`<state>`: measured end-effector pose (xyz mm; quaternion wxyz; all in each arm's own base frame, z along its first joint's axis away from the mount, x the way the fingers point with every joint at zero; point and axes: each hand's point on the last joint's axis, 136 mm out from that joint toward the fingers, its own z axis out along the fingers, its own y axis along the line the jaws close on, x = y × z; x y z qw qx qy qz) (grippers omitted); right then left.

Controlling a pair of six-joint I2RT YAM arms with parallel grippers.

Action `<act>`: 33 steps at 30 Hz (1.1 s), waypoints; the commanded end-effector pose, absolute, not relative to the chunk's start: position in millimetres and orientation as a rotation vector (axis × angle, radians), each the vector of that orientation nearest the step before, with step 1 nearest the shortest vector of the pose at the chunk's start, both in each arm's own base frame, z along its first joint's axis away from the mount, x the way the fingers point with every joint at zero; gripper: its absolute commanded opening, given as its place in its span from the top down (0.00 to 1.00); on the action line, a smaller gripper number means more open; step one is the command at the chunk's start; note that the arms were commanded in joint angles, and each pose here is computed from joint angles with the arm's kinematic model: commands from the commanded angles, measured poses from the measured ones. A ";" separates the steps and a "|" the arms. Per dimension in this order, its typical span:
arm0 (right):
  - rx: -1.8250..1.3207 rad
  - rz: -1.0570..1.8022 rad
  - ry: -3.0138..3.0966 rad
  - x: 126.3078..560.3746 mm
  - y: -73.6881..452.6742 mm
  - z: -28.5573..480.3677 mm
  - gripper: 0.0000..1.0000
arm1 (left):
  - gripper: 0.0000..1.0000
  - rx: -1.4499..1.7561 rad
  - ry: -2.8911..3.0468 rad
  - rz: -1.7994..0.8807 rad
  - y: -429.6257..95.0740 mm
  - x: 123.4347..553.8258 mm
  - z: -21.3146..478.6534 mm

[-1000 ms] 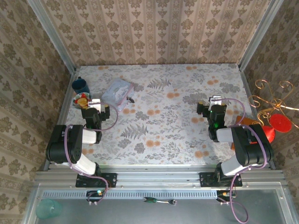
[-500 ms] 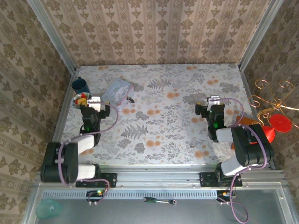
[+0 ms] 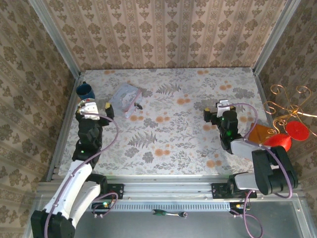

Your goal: Unlock the padlock with the key

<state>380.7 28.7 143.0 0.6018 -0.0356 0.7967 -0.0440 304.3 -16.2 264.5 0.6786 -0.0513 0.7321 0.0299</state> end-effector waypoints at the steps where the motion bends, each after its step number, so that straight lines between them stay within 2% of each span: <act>1: -0.170 -0.116 1.792 377.2 43.9 167.0 0.00 | 0.00 -0.290 1.672 0.064 5.4 286.2 256.9; 8: -0.298 0.007 1.775 359.4 93.0 213.5 0.00 | 0.00 -0.536 1.822 -0.008 21.7 265.3 241.0; 10: -0.341 0.089 1.751 351.9 108.0 226.2 0.00 | 0.00 -0.482 1.874 -0.054 11.4 266.4 234.8; 12: -0.353 0.180 1.730 344.3 118.2 239.9 0.00 | 0.00 -0.297 1.924 -0.092 -6.1 267.8 234.2; 13: -0.348 0.215 1.724 341.3 121.1 246.2 0.00 | 0.00 -0.319 1.924 -0.081 -1.5 265.7 232.2; 16: -0.216 0.352 1.745 332.3 120.4 266.2 0.00 | 0.00 -0.508 1.868 -0.112 16.9 255.9 221.7; 18: -0.059 0.432 1.773 328.7 108.9 274.9 0.00 | 0.00 -0.509 1.810 -0.202 12.5 254.3 221.0; 21: 0.118 0.550 1.810 320.9 96.5 279.5 0.00 | 0.00 -0.445 1.811 -0.235 5.3 251.5 218.8; 24: 0.070 0.631 1.881 313.1 114.1 282.5 0.00 | 0.00 -0.403 1.904 -0.241 -3.5 254.0 210.2; 28: -0.032 0.638 2.071 297.8 151.1 269.8 0.00 | 0.00 -0.314 2.007 -0.387 -41.7 263.3 192.6; 33: -0.081 0.592 2.275 274.7 194.8 235.4 0.03 | 0.00 -0.175 2.111 -0.185 -61.1 260.6 177.2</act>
